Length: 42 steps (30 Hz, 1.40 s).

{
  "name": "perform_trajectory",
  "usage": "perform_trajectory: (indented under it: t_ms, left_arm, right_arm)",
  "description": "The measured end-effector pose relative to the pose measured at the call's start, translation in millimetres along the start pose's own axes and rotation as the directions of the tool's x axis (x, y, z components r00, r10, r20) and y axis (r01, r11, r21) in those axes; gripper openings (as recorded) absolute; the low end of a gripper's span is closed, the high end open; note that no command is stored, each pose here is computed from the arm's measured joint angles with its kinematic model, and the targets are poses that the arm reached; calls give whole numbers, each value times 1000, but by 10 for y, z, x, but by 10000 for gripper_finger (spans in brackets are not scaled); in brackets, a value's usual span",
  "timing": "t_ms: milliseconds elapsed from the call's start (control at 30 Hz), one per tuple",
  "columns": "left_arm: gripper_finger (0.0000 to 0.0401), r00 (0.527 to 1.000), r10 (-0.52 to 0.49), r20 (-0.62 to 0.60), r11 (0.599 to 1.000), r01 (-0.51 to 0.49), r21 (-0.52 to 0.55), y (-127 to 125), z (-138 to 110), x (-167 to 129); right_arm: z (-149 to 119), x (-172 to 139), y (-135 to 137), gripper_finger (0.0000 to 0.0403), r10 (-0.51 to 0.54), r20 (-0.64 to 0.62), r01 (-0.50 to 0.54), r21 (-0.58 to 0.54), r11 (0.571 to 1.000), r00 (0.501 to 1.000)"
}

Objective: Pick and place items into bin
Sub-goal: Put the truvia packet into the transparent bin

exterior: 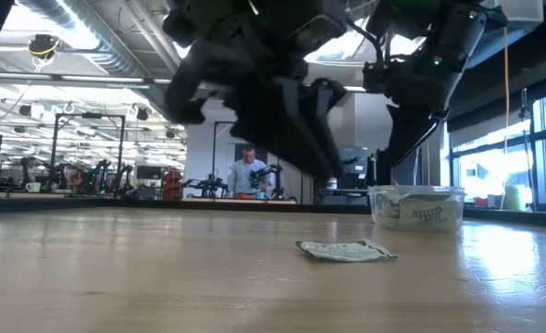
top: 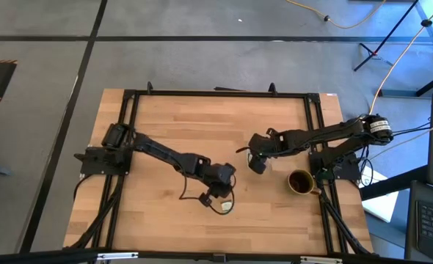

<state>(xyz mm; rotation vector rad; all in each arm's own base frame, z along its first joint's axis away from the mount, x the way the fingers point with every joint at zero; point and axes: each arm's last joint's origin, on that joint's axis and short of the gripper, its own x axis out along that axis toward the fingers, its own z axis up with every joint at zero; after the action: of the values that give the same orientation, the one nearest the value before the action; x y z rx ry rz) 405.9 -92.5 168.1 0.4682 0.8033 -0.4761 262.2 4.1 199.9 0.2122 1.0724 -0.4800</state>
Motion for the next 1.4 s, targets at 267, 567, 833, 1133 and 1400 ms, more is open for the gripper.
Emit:
perform_trajectory:
  t_ms: [267,567,833,1133,1400]
  left_arm:
    - [73,999,-4,34,999,6,-39,-145,21,218]
    - [72,998,10,60,992,-3,-129,-148,-54,450]
    - [65,1000,-13,24,991,16,-134,-176,-128,547]
    - [16,999,-31,-8,989,30,-148,-192,-157,546]
    - [2,999,-43,-19,988,40,-147,-198,-170,537]
  right_arm:
    - [7,-5,9,144,5,6,-5,9,1000,1000]
    - [0,-10,23,144,7,6,-8,19,1000,1000]
    - [-1,-9,23,144,7,5,-7,16,1000,1000]
    - [-1,-9,24,144,8,5,-8,17,1000,1000]
    - [-1,-9,24,144,8,5,-8,17,1000,1000]
